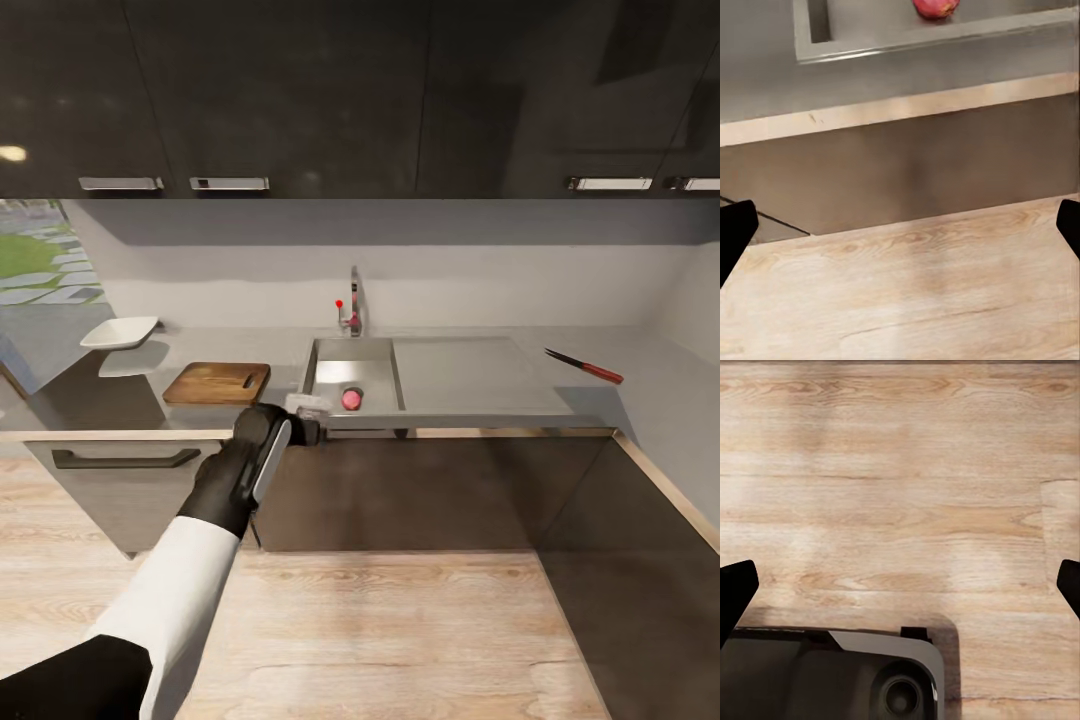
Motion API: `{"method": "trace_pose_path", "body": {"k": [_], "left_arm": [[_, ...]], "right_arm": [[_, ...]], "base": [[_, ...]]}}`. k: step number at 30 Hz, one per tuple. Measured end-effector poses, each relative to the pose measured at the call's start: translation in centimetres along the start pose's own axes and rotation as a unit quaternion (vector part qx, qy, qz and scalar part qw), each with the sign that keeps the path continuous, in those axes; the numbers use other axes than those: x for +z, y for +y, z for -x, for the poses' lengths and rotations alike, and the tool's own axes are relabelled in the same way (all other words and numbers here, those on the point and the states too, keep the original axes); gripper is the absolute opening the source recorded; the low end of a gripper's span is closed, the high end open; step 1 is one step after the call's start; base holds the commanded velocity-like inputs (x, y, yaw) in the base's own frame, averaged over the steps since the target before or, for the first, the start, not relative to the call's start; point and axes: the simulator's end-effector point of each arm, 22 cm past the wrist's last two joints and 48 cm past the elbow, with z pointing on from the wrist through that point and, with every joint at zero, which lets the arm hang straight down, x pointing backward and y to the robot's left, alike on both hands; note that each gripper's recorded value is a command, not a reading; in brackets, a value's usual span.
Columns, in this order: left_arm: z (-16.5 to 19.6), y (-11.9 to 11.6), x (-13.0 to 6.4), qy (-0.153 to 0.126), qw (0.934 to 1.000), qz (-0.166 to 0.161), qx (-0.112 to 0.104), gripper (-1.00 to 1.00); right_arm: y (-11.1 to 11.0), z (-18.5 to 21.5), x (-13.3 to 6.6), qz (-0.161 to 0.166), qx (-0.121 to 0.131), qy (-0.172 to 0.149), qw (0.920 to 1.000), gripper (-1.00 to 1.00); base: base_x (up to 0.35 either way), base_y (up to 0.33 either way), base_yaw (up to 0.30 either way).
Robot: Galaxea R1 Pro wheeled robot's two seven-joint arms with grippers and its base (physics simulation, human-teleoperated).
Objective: In the kitchen, take the Vidalia onion out of the sink, dice it on the chopping board with the paring knife, put the diced onion into the bowl on the countertop, then place both the paring knife and the chopping board into the sink.
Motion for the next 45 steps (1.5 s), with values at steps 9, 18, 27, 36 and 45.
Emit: {"method": "trace_pose_path", "body": {"k": [9, 18, 27, 36, 45], "left_arm": [[7.6, -0.6, -0.3, 0.005, 0.9997, -0.024, -0.006, 1.0], [12.6, -1.6, -0.3, -0.011, 0.9973, -0.057, -0.045, 1.0], [10.4, -1.5, 1.3, 0.013, 0.9969, -0.057, -0.053, 1.0], [10.5, -1.4, 1.4, 0.01, 0.9968, -0.057, -0.054, 1.0], [10.8, -1.2, 1.5, -0.001, 0.9968, -0.056, -0.056, 1.0]], "right_arm": [[0.0, -0.1, 0.0, -0.002, 0.0, 0.001, 1.0, 1.0], [-0.1, -0.1, 0.0, -0.005, 0.001, 0.001, 1.0, 1.0], [-0.3, -0.1, 0.0, -0.006, 0.0, 0.002, 1.0, 1.0], [-0.7, 0.0, 0.0, -0.01, 0.003, 0.0, 0.9999, 1.0], [-1.7, 0.1, -0.1, -0.029, 0.034, -0.004, 0.999, 1.0]], "base": [[0.0, 0.0, 0.0], [0.0, 0.0, 0.0], [0.0, 0.0, 0.0], [0.0, 0.0, 0.0], [0.031, -0.015, 0.0]]}}
